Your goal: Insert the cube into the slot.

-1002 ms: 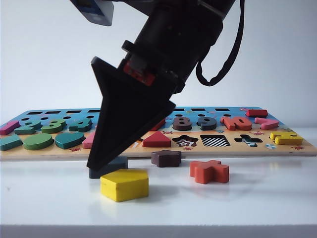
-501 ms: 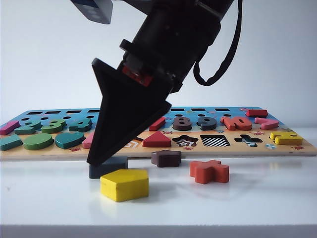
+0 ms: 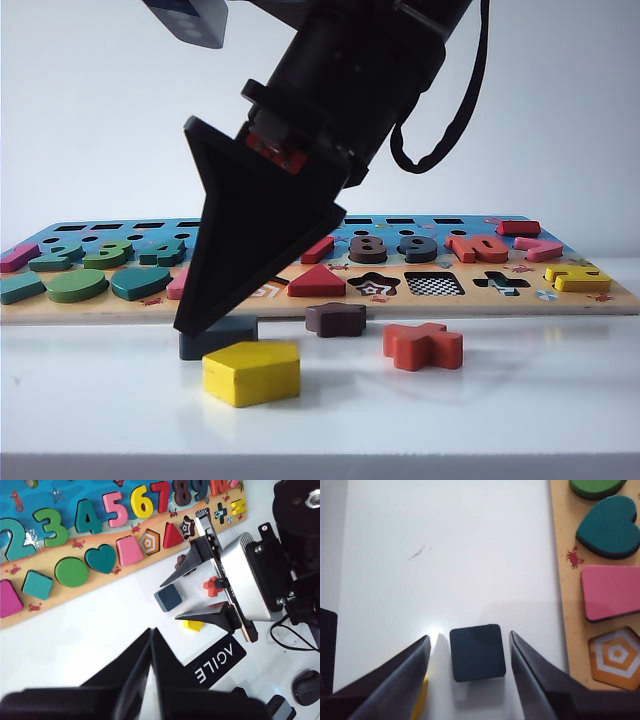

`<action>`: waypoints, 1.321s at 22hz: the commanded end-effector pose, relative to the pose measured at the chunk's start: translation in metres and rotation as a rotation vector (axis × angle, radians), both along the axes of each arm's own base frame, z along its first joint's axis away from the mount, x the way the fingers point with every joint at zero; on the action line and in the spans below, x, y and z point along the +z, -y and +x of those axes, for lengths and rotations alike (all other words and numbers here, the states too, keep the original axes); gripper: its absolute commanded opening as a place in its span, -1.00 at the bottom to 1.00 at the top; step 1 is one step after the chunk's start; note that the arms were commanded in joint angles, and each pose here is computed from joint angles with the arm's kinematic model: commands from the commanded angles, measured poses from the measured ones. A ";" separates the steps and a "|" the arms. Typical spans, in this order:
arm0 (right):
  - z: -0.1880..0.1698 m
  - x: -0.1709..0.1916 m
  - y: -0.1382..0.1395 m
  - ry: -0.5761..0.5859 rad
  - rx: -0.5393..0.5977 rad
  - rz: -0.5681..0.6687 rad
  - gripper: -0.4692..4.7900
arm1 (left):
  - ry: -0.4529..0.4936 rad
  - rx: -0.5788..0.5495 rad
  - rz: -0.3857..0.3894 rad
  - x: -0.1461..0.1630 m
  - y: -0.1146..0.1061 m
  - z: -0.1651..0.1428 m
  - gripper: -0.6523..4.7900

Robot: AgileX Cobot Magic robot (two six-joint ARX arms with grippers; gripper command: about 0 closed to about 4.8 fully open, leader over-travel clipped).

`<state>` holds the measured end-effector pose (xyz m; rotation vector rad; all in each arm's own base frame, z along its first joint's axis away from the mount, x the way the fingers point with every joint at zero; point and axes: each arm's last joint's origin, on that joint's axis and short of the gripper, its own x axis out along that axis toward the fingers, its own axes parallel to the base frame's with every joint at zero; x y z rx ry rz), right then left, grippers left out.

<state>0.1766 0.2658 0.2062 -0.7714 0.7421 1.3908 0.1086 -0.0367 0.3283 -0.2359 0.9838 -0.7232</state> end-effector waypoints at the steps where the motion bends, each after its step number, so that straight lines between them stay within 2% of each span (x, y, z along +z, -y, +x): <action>1: 0.001 -0.001 -0.002 0.000 0.005 0.011 0.34 | 0.020 -0.005 -0.006 0.002 0.000 0.001 -0.70; 8: 0.002 -0.006 -0.003 -0.006 0.003 -0.004 0.33 | 0.055 -0.005 -0.012 0.004 0.001 0.003 -0.70; 16: 0.002 -0.007 -0.003 -0.005 0.001 -0.011 0.10 | 0.063 -0.005 -0.013 0.004 0.001 0.004 -0.70; 24: 0.003 -0.007 -0.003 0.020 -0.007 -0.025 0.08 | 0.061 -0.005 -0.013 0.004 0.001 0.004 -0.70; 27: 0.003 -0.006 -0.003 0.022 -0.006 -0.023 -0.01 | 0.057 -0.005 -0.013 0.004 0.001 0.003 -0.70; 29: 0.003 -0.004 -0.003 0.026 -0.006 -0.018 -0.15 | 0.055 -0.005 -0.012 0.004 0.001 0.003 -0.70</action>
